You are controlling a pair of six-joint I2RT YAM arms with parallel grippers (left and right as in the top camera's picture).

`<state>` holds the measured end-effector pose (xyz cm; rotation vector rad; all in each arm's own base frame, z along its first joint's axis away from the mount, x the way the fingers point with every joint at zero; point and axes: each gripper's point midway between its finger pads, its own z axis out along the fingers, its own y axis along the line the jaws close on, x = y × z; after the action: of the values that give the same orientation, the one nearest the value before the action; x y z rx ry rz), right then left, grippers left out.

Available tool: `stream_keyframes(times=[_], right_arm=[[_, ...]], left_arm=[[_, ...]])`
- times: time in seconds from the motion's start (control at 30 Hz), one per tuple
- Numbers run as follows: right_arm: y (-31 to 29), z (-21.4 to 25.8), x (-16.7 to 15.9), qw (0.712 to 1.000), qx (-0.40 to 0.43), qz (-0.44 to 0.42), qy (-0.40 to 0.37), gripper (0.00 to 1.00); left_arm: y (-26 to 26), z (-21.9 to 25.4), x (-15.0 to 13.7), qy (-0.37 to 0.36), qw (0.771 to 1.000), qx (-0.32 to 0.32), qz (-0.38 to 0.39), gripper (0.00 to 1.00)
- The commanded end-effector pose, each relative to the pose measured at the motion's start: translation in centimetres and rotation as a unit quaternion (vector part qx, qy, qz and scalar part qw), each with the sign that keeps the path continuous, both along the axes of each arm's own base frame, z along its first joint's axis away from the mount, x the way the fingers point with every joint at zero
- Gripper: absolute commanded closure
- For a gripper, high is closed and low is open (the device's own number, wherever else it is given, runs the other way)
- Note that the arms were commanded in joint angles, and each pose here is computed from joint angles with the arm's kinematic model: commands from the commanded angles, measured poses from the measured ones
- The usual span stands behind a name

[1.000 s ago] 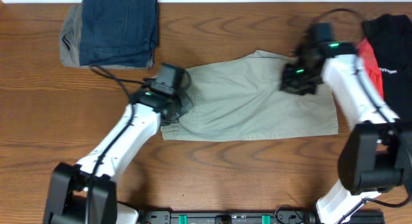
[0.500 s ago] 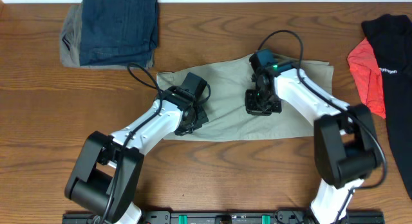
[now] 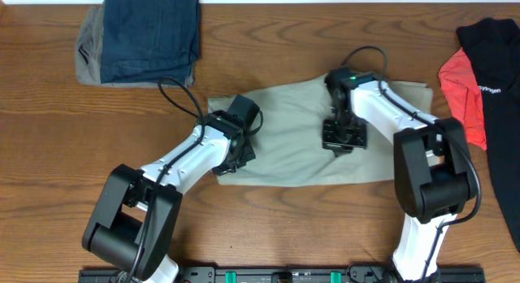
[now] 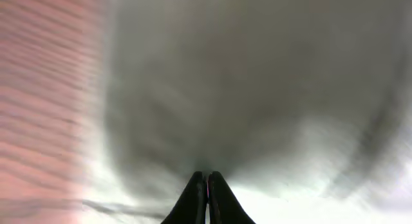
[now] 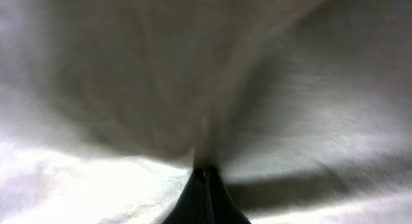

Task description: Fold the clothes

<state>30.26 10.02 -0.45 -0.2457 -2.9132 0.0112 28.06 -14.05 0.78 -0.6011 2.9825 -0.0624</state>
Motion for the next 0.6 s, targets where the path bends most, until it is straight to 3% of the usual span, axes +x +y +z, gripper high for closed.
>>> stream_keyframes(times=[0.0, 0.23, 0.37, 0.57], right_arm=[[-5.2, -1.2, -1.2, 0.995, -0.092, -0.021, 0.024, 0.99], [-6.0, -0.9, -0.8, 0.997, -0.065, -0.035, 0.024, 0.99], [-4.8, -1.1, -0.2, 0.999, -0.036, -0.026, 0.012, 0.99], [-2.6, -1.4, 0.8, 1.000, 0.000, -0.018, -0.012, 0.99]], left_arm=[[2.5, 0.3, 1.3, -0.016, 0.999, 0.043, 0.019, 0.94], [4.8, 0.4, 2.0, -0.012, 0.998, 0.044, 0.048, 0.94], [4.3, 1.1, 2.3, -0.024, 0.999, 0.034, 0.020, 0.94], [-0.1, 4.5, 2.9, -0.076, 0.993, -0.052, -0.071, 0.94]])
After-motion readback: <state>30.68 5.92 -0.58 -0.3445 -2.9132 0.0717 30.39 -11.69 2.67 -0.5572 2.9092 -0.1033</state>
